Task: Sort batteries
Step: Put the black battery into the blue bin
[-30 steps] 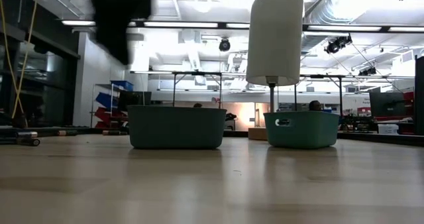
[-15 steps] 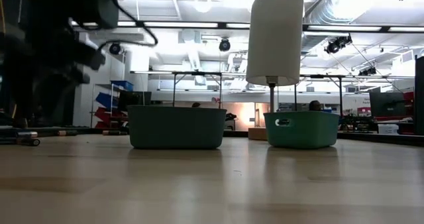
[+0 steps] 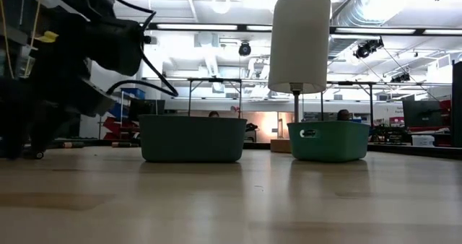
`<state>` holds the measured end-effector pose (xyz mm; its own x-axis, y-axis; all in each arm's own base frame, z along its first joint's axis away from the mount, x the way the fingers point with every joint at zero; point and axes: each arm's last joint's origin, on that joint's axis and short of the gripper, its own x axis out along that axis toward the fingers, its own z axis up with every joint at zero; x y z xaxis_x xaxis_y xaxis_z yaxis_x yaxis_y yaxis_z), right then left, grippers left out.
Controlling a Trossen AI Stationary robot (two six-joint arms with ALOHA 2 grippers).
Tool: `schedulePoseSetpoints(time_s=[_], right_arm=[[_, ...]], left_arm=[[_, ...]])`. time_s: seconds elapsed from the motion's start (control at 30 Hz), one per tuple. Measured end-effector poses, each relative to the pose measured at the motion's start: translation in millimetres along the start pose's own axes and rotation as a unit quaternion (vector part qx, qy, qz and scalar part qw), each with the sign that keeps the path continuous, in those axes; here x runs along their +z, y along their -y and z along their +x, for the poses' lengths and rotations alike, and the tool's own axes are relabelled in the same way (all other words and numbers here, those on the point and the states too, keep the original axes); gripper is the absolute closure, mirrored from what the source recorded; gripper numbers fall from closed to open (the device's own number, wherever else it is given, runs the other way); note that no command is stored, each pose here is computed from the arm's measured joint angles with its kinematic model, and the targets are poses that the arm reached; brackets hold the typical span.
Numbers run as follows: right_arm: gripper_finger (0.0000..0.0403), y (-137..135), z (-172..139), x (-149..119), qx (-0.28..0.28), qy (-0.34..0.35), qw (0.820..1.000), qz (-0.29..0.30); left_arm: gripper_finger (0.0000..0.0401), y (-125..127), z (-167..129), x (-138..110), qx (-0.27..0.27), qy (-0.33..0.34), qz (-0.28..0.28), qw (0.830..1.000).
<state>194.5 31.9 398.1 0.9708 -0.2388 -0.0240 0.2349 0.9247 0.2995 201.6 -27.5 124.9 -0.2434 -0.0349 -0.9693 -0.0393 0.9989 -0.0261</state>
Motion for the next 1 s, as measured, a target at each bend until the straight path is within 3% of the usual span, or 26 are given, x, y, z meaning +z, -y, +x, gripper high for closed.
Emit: schedulePoseSetpoints(time_s=[0.13, 0.17, 0.27, 0.33, 0.43, 0.6, 0.7, 0.87, 1.0], right_arm=[[0.0231, 0, 0, 0, 0.000, 0.000, 1.000, -0.001], [0.0231, 0, 0, 0, 0.000, 0.000, 1.000, 0.000], [0.0231, 0, 0, 0, 0.000, 0.000, 1.000, 0.000], [0.0231, 0, 0, 0, 0.000, 0.000, 1.000, 0.001], [0.0231, 0, 0, 0, -0.008, 0.002, 1.000, 0.009], [0.0231, 2, 0, 0, -0.023, 0.003, 1.000, 0.009], [0.0231, 1, 0, 0, -0.022, 0.004, 1.000, 0.010], [0.0231, 2, 0, 0, -0.022, 0.004, 1.000, 0.011], [0.0231, 2, 0, 0, -0.026, 0.005, 1.000, 0.010]], left_arm=[[0.0362, 1, -8, 5, 0.002, 0.023, -0.004, 1.000], [0.0377, 2, -11, 8, 0.000, 0.035, -0.006, 0.999], [0.0380, 4, -41, 22, 0.008, 0.123, -0.009, 0.992], [0.0388, 3, -61, 17, 0.020, 0.148, -0.011, 0.989], [0.0394, 5, -101, 20, 0.017, 0.267, -0.011, 0.964], [0.0389, 7, -128, 30, 0.012, 0.386, 0.012, 0.922], [0.0372, 6, -127, 39, 0.008, 0.399, -0.008, 0.917], [0.0300, -3, -115, 44, 0.007, 0.359, -0.057, 0.931], [0.0242, -11, -111, 31, 0.004, 0.303, -0.118, 0.946]])
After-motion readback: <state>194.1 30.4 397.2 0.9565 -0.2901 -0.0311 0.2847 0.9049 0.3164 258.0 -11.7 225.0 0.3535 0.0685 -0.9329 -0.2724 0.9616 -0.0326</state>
